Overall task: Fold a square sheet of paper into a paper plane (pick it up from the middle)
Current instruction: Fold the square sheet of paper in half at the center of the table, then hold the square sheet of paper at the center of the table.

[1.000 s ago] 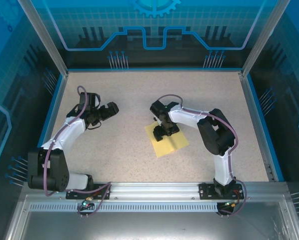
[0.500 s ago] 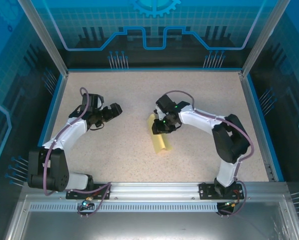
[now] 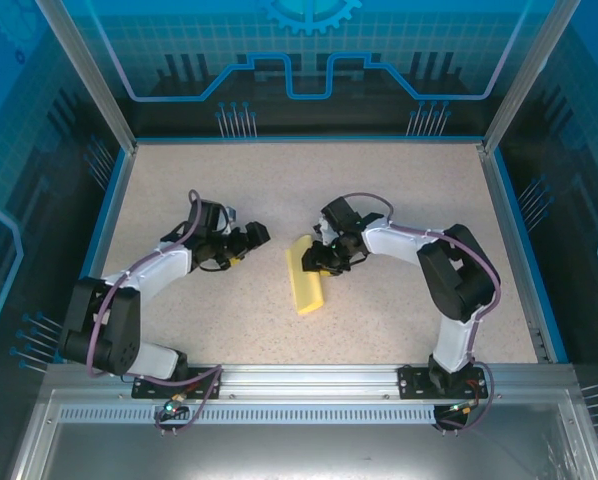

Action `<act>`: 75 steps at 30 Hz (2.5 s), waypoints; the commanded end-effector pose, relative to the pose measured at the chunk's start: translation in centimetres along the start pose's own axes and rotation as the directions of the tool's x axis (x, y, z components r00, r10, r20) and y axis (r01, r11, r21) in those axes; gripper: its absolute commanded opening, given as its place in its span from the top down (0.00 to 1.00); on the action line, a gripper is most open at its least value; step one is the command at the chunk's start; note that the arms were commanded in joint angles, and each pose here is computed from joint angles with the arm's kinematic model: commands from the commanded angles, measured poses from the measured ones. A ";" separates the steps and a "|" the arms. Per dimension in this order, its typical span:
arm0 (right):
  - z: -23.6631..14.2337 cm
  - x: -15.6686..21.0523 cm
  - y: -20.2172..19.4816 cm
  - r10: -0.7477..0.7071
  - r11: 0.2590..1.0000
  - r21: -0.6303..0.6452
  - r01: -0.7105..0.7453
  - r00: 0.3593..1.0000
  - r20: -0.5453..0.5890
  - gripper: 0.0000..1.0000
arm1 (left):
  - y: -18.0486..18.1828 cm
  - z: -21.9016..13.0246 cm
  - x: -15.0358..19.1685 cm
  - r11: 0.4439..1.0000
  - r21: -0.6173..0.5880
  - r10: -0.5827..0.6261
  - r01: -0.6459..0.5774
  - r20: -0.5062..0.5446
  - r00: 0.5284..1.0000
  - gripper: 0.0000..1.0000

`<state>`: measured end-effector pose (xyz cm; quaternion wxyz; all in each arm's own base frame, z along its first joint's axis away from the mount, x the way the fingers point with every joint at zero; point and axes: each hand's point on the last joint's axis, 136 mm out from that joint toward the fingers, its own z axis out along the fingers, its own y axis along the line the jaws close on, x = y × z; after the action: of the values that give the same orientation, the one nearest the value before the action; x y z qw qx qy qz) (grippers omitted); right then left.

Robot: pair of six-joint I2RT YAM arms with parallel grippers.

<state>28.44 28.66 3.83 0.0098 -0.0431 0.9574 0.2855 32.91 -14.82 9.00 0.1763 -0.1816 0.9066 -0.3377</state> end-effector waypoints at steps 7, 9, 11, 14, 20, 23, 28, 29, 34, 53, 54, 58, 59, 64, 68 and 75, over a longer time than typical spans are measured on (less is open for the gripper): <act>-1.0 -0.3 -3.5 -0.062 0.974 0.219 0.059 0.998 0.006 0.46 | -2.5 2.8 2.9 0.993 0.102 -0.039 0.052 -0.125 0.991 0.10; -1.1 -0.3 -3.8 -0.066 0.964 0.258 0.061 0.998 0.012 0.44 | -3.0 3.4 3.3 0.992 0.116 -0.038 0.055 -0.148 0.988 0.15; -1.1 -0.3 -4.2 -0.070 0.954 0.294 0.063 0.997 0.012 0.43 | -3.4 4.0 3.7 0.991 0.122 -0.035 0.057 -0.169 0.985 0.18; -1.0 -0.4 -4.5 -0.076 0.941 0.332 0.068 0.997 0.012 0.42 | -4.2 4.6 4.1 0.989 0.135 -0.027 0.053 -0.192 0.981 0.26; -0.7 -0.2 -4.5 -0.088 0.928 0.362 0.083 0.996 -0.003 0.40 | -5.5 5.7 5.0 0.987 0.153 -0.011 0.046 -0.223 0.975 0.41; -0.4 -0.1 -4.6 -0.085 0.925 0.370 0.083 0.996 -0.010 0.40 | -6.0 6.2 5.4 0.986 0.158 -0.005 0.044 -0.238 0.971 0.48; 0.1 0.3 -5.4 -0.079 0.913 0.400 0.084 0.996 -0.028 0.39 | -6.4 6.9 5.4 0.986 0.162 0.012 0.026 -0.230 0.973 0.52; 0.2 0.5 -5.6 -0.074 0.910 0.407 0.082 0.997 -0.036 0.39 | -6.3 7.2 5.4 0.987 0.158 0.012 0.025 -0.227 0.974 0.53; 0.6 1.3 -6.6 -0.051 0.902 0.426 0.073 0.997 -0.064 0.39 | -5.8 8.1 5.7 0.987 0.159 -0.001 0.037 -0.222 0.975 0.61; 3.0 1.7 -8.1 -0.203 0.865 0.429 0.262 0.963 -0.178 0.37 | -6.0 11.0 5.5 0.989 0.146 0.050 -0.017 -0.226 0.973 0.96; 3.2 1.7 -8.0 -0.211 0.863 0.425 0.272 0.960 -0.185 0.36 | -6.0 11.1 5.4 0.990 0.141 0.052 -0.020 -0.226 0.973 0.96; 3.6 1.9 -7.9 -0.235 0.854 0.424 0.302 0.950 -0.204 0.34 | -5.6 11.1 5.3 0.993 0.119 0.051 -0.025 -0.217 0.975 0.97; 3.8 2.1 -8.0 -0.236 0.851 0.427 0.306 0.949 -0.210 0.33 | -5.5 11.1 5.2 0.993 0.111 0.049 -0.025 -0.210 0.976 0.97; 4.3 2.3 -8.4 -0.224 0.844 0.443 0.302 0.949 -0.220 0.31 | -4.1 10.5 4.4 0.999 0.048 0.020 -0.014 -0.135 0.991 0.98; 4.8 2.5 -8.6 -0.213 0.841 0.452 0.299 0.949 -0.230 0.30 | -4.4 9.7 4.1 0.998 0.056 0.026 -0.020 -0.104 0.994 0.99; 5.3 2.7 -9.2 -0.173 0.840 0.473 0.268 0.957 -0.234 0.32 | -4.0 8.5 3.2 1.000 0.017 0.021 -0.020 -0.039 0.999 0.99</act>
<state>28.75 24.70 0.52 0.0251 -0.1773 0.9829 0.0428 35.24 -24.64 4.95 0.1511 -0.1564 0.9041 -0.3677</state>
